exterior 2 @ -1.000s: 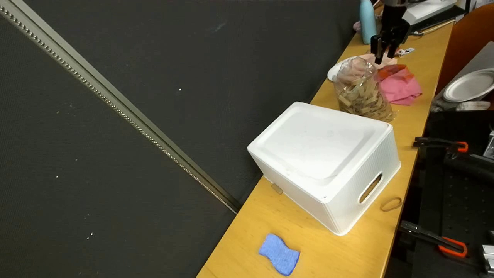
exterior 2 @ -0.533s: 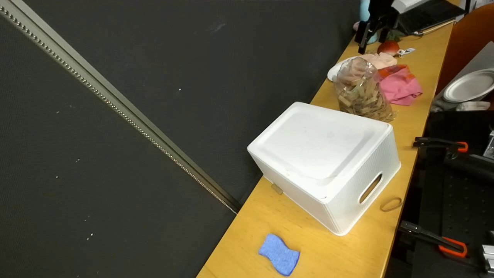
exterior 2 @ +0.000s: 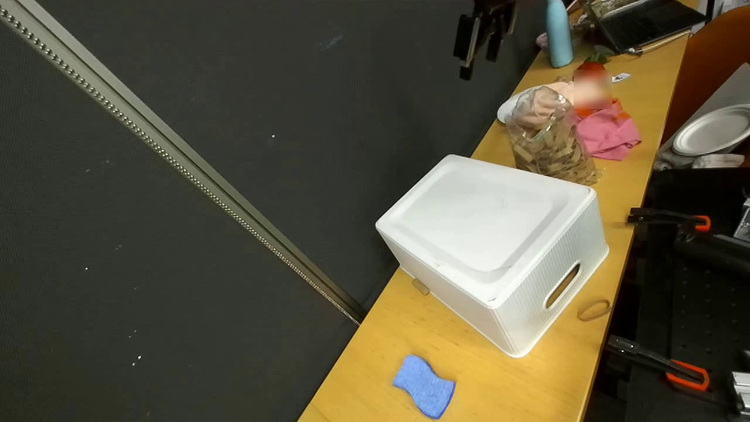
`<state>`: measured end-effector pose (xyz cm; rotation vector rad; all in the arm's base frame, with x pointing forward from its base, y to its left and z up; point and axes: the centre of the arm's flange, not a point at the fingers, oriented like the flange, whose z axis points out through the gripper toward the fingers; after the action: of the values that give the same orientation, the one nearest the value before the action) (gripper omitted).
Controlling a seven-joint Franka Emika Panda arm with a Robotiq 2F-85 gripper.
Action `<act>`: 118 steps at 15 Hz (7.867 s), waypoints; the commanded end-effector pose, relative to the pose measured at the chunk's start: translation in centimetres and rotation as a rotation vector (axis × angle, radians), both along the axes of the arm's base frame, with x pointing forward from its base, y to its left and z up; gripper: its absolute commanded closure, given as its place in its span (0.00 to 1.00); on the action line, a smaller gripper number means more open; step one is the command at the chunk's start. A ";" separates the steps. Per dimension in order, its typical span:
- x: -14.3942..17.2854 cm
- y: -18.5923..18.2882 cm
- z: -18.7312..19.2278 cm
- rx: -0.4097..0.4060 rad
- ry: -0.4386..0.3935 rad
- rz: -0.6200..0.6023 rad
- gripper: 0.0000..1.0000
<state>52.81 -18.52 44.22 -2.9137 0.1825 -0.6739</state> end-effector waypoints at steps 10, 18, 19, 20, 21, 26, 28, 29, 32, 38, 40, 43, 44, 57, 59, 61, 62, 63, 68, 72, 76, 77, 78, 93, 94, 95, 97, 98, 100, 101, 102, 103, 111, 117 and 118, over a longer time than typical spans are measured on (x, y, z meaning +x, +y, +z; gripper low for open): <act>7.0 38.3 3.5 -0.005 0.118 0.747 0.00; 15.0 45.3 -5.7 -0.027 0.261 0.836 0.00; 15.8 45.6 -6.6 -0.043 0.282 0.844 0.00; 16.4 46.2 -7.6 -0.062 0.305 0.855 0.00; 16.7 46.8 -8.4 -0.072 0.327 0.869 0.00; 15.8 49.5 -11.9 -0.110 0.459 0.926 0.00; 14.0 50.0 -12.5 -0.150 0.529 0.928 0.00; 13.2 50.3 -12.3 -0.173 0.549 0.922 0.00; 9.9 49.8 -12.0 -0.281 0.535 0.882 0.00; 7.1 48.9 -14.8 -0.366 0.385 0.819 0.00; 6.6 48.8 -16.6 -0.367 0.347 0.801 0.00; 6.0 48.9 -19.3 -0.344 0.316 0.796 0.00; 5.8 49.0 -20.5 -0.335 0.312 0.794 0.00; 4.6 47.7 -28.6 -0.246 0.253 0.731 0.00; 4.8 48.1 -29.4 -0.232 0.234 0.735 0.00; 5.0 48.5 -30.2 -0.214 0.223 0.737 0.00; 5.0 48.8 -30.6 -0.205 0.219 0.738 0.00; 4.9 48.9 -31.0 -0.200 0.218 0.739 0.00; 4.8 48.8 -31.8 -0.186 0.216 0.736 0.28; 4.9 48.7 -31.3 -0.180 0.203 0.728 0.58; 4.2 48.6 -30.0 -0.176 0.211 0.712 0.88; 4.0 48.5 -29.4 -0.171 0.211 0.709 0.95; 4.0 48.4 -28.8 -0.174 0.212 0.702 0.99; 2.8 40.2 -6.6 -0.288 0.168 0.521 0.97; 2.1 39.3 -5.3 -0.294 0.174 0.498 0.97; 1.6 38.3 -4.2 -0.302 0.185 0.478 0.97; 0.3 36.3 -3.0 -0.319 0.208 0.424 0.97; -0.5 35.1 -2.7 -0.316 0.225 0.393 0.97; -1.4 32.8 -3.9 -0.288 0.255 0.338 0.97; -1.6 31.8 -4.9 -0.279 0.268 0.318 0.97; -1.8 30.8 -6.1 -0.272 0.286 0.297 0.97; -2.1 29.9 -7.5 -0.256 0.303 0.280 0.97; -2.5 25.6 -12.3 -0.190 0.344 0.143 0.97; -2.7 24.4 -14.3 -0.166 0.355 0.059 0.63; -2.8 24.3 -14.4 -0.162 0.357 0.050 0.61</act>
<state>50.08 6.34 30.18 -3.1765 0.0243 -0.1307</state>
